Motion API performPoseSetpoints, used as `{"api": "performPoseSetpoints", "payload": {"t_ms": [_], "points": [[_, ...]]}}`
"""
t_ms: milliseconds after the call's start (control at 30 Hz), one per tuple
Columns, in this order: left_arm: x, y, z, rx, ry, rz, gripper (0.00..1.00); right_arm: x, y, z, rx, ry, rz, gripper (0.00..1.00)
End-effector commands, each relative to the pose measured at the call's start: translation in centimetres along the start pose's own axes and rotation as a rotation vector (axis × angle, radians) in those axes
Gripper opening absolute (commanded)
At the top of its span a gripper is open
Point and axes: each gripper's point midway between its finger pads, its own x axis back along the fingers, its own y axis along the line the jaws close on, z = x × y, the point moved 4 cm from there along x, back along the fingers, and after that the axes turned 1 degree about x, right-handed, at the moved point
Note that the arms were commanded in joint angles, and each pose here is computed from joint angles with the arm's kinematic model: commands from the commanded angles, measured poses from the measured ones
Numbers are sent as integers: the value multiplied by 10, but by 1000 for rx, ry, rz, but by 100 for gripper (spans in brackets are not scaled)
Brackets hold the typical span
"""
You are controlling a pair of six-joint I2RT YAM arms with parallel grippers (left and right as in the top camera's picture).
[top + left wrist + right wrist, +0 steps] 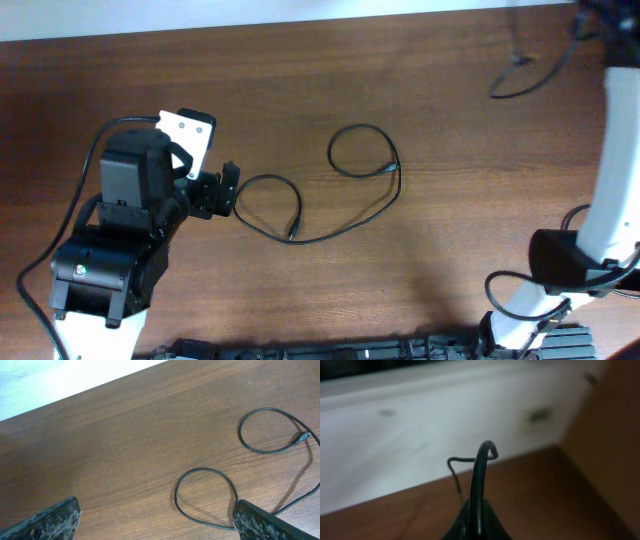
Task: Untangle cables
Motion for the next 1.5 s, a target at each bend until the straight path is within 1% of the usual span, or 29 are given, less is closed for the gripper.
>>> {"api": "performPoseSetpoints", "payload": {"t_ms": [0, 33, 133, 300, 333, 433, 533, 633, 700, 733, 800, 900, 1000, 1067, 1100, 1167, 1200, 1267, 1300, 1333, 1433, 1467], "points": [[3, 0, -2, 14, -12, 5, 99, -5, -73, 8, -231, 44, 182, 4], [3, 0, -2, 14, -12, 5, 99, -8, -98, 15, -281, 73, 239, 4], [3, 0, -2, 14, -12, 5, 99, -14, -149, 34, -344, 146, 350, 4], [3, 0, -2, 14, -12, 5, 99, -27, -212, 68, -416, 273, 481, 4], [3, 0, -2, 14, -12, 5, 99, -33, -221, 75, -427, 295, 497, 4], [3, 0, -2, 14, -12, 5, 99, -56, -241, 98, -543, 351, 535, 4], [3, 0, -2, 14, -12, 5, 99, -91, -245, 123, -648, 418, 523, 4], [3, 0, -2, 14, -12, 5, 99, -137, -231, 147, -727, 494, 384, 4], [3, 0, -2, 14, -12, 5, 99, -156, -223, 155, -755, 521, 297, 4], [3, 0, -2, 14, -12, 5, 99, -167, -214, 156, -778, 531, 216, 4], [3, 0, -2, 14, -12, 5, 99, -181, -195, 142, -809, 489, 27, 4], [3, 0, -2, 14, -12, 5, 99, -189, -167, 106, -797, 383, -250, 4], [3, 0, -2, 14, -12, 5, 99, -188, -150, 84, -819, 336, -405, 4], [3, 0, -2, 14, -12, 5, 99, -187, -148, 84, -818, 339, -419, 4], [3, 0, -2, 14, -12, 5, 99, -187, -150, 87, -816, 346, -401, 4], [3, 0, -2, 14, -12, 5, 99, -188, -167, 105, -843, 393, -268, 4], [3, 0, -2, 14, -12, 5, 99, -186, -177, 116, -854, 424, -180, 4], [3, 0, -2, 14, -12, 5, 99, -180, -204, 143, -786, 485, 33, 4], [3, 0, -2, 14, -12, 5, 99, -170, -226, 163, -748, 538, 221, 4], [3, 0, -2, 14, -12, 5, 99, -162, -240, 173, -728, 567, 332, 4], [3, 0, -2, 14, -12, 5, 99, -139, -276, 191, -695, 618, 546, 4], [3, 0, -2, 14, -12, 5, 99, -134, -284, 195, -698, 629, 576, 4]]}}
